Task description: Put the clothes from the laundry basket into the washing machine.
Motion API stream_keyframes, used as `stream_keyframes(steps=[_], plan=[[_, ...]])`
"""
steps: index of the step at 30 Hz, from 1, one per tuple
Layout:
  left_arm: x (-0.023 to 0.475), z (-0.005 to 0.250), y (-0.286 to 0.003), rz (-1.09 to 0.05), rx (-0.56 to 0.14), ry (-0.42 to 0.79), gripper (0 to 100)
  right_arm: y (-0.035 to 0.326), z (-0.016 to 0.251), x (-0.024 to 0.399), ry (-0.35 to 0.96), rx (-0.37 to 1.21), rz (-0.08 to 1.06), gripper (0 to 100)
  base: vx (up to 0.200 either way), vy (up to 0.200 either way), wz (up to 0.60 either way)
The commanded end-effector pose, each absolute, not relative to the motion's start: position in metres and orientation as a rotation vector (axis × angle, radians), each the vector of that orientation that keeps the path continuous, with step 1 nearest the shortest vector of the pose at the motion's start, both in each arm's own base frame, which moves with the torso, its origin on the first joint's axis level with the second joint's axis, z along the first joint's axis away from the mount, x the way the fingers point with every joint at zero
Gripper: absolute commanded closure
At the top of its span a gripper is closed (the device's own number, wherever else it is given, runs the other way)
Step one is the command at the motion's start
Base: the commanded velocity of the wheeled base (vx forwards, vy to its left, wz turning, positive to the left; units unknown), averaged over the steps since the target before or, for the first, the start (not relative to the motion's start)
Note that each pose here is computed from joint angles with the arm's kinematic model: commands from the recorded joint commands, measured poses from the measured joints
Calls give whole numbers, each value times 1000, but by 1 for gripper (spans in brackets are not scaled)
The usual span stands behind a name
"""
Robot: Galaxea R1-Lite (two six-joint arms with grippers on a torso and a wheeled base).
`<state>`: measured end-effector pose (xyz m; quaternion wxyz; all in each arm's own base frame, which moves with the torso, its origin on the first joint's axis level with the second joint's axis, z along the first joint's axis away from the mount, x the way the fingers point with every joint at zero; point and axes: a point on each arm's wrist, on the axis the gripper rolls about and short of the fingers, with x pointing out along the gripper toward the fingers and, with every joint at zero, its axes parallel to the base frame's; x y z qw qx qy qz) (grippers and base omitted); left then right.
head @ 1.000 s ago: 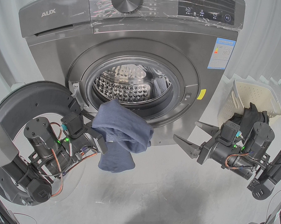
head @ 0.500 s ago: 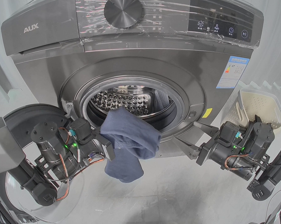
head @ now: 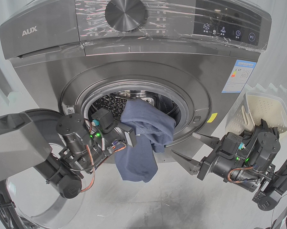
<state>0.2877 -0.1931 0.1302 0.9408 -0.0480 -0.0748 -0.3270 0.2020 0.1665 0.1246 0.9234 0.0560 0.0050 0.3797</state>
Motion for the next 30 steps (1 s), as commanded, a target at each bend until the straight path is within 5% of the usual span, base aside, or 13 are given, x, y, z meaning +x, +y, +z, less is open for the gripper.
stream_keyframes(steps=[1, 30], plan=[[318, 99, -209, -643, -92, -111, 100, 169, 123, 197, 22, 113, 797, 0, 0, 0, 0], [453, 115, -229, -360, -196, -256, 100, 174, 121, 198, 26, 113, 809, 0, 0, 0, 0]])
